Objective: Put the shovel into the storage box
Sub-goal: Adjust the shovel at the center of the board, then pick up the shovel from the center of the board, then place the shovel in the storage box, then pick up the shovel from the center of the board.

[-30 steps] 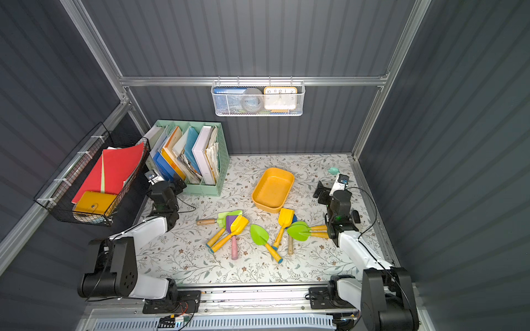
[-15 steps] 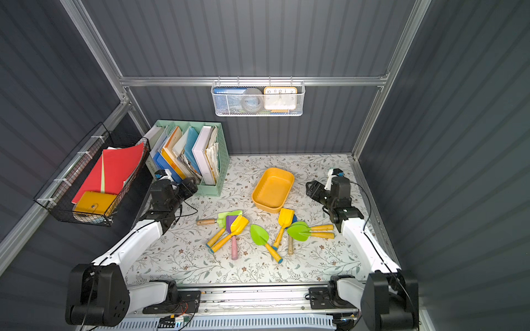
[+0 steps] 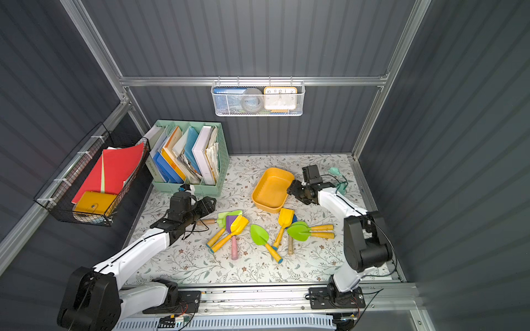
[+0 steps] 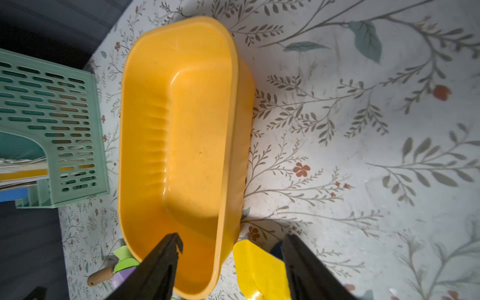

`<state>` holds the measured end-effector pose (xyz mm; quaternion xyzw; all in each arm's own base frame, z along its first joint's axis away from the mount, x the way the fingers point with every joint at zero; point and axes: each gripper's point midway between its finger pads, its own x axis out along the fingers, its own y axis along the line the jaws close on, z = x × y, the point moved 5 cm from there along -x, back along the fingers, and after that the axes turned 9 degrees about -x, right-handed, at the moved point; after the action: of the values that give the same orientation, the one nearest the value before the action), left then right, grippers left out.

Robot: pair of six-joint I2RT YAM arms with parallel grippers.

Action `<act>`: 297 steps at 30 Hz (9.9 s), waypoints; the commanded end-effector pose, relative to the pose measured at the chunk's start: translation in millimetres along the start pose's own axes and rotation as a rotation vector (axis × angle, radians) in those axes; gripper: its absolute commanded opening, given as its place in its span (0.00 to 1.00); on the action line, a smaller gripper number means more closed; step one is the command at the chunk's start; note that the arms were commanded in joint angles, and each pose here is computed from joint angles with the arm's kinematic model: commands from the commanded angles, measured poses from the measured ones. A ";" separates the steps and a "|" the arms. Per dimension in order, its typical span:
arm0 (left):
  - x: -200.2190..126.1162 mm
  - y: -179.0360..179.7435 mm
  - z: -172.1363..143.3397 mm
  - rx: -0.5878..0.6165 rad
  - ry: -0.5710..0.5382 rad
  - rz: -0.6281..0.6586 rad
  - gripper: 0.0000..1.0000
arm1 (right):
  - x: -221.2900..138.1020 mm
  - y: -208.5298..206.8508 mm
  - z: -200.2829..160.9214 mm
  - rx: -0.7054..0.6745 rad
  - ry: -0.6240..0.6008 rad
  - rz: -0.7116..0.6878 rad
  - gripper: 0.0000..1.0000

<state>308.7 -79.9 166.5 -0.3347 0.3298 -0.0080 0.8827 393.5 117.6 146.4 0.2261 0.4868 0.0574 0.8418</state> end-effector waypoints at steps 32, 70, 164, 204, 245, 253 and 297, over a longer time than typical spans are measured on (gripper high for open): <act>-2.0 13.7 -35.1 -0.031 0.121 0.046 0.75 | 65.3 22.9 -23.2 -0.315 0.263 -0.118 0.22; -17.5 6.9 -91.5 0.126 0.391 0.241 0.59 | -8.2 24.7 -24.6 -0.336 0.144 -0.148 0.52; 141.4 -223.4 -40.6 0.488 0.238 0.057 0.06 | -53.1 -16.1 -86.2 -0.185 0.084 -0.102 0.52; 194.9 -145.1 -68.0 0.365 0.249 0.311 0.17 | -38.2 -15.7 -89.2 -0.157 0.132 -0.079 0.51; 19.1 -126.7 -44.3 0.314 0.194 0.087 0.59 | -82.9 25.0 -126.6 -0.306 0.088 0.047 0.53; -5.5 -90.6 -56.5 0.246 0.208 0.143 0.60 | -91.0 41.0 -142.8 -0.372 0.087 0.107 0.53; 7.5 -19.4 -196.7 0.099 0.514 0.319 0.40 | -61.9 52.5 -178.3 -0.435 0.168 0.084 0.57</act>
<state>205.5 -210.3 69.4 -0.2258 0.5838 0.0226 0.7796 217.5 203.3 147.6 0.0527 0.5227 0.2202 0.8219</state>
